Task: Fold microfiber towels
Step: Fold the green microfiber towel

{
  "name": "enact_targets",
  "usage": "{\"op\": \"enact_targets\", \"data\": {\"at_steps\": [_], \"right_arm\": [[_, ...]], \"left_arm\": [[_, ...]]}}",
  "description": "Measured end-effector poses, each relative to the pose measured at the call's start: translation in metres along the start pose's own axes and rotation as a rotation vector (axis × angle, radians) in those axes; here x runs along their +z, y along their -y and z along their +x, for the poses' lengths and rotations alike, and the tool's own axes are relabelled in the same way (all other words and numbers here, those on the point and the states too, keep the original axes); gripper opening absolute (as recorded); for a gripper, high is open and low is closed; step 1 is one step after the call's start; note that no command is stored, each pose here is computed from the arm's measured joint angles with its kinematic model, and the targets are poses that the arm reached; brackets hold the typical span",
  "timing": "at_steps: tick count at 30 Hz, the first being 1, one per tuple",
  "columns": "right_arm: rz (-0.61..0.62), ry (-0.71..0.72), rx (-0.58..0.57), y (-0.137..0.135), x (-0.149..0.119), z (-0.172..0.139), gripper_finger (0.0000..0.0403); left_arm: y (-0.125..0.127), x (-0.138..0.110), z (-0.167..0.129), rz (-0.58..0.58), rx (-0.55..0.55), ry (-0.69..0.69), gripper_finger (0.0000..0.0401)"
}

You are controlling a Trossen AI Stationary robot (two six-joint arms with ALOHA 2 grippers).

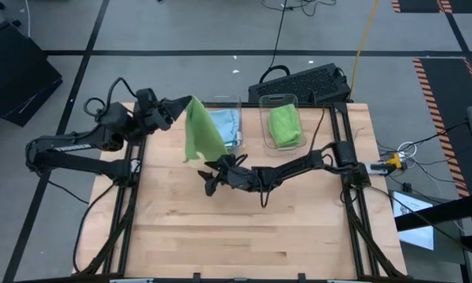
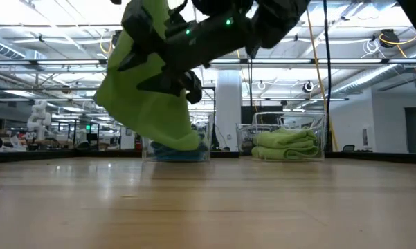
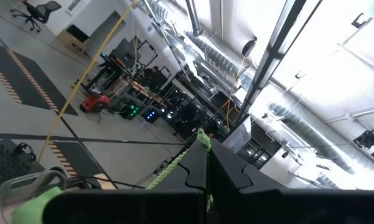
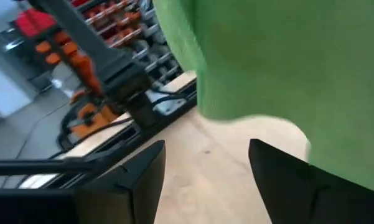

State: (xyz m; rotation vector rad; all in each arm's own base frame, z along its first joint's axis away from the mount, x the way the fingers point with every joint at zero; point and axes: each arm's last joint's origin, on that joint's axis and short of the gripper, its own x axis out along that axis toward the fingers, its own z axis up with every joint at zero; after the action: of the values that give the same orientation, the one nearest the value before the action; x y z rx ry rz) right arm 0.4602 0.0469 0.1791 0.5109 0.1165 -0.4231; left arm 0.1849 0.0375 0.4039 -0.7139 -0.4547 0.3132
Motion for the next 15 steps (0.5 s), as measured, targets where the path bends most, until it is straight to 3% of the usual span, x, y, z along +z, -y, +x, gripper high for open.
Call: {"op": "enact_targets", "data": {"at_steps": [9,15], "right_arm": [[-0.013,0.102,0.044,0.002,-0.01,0.018,0.0297],[-0.053,0.103,0.061,-0.003,-0.012,0.043,0.0303]], "left_arm": [[-0.001,-0.001,0.001,0.002,0.007,-0.005,0.0006],[-0.002,-0.004,0.004,0.006,0.009,-0.008,0.0009]]}}
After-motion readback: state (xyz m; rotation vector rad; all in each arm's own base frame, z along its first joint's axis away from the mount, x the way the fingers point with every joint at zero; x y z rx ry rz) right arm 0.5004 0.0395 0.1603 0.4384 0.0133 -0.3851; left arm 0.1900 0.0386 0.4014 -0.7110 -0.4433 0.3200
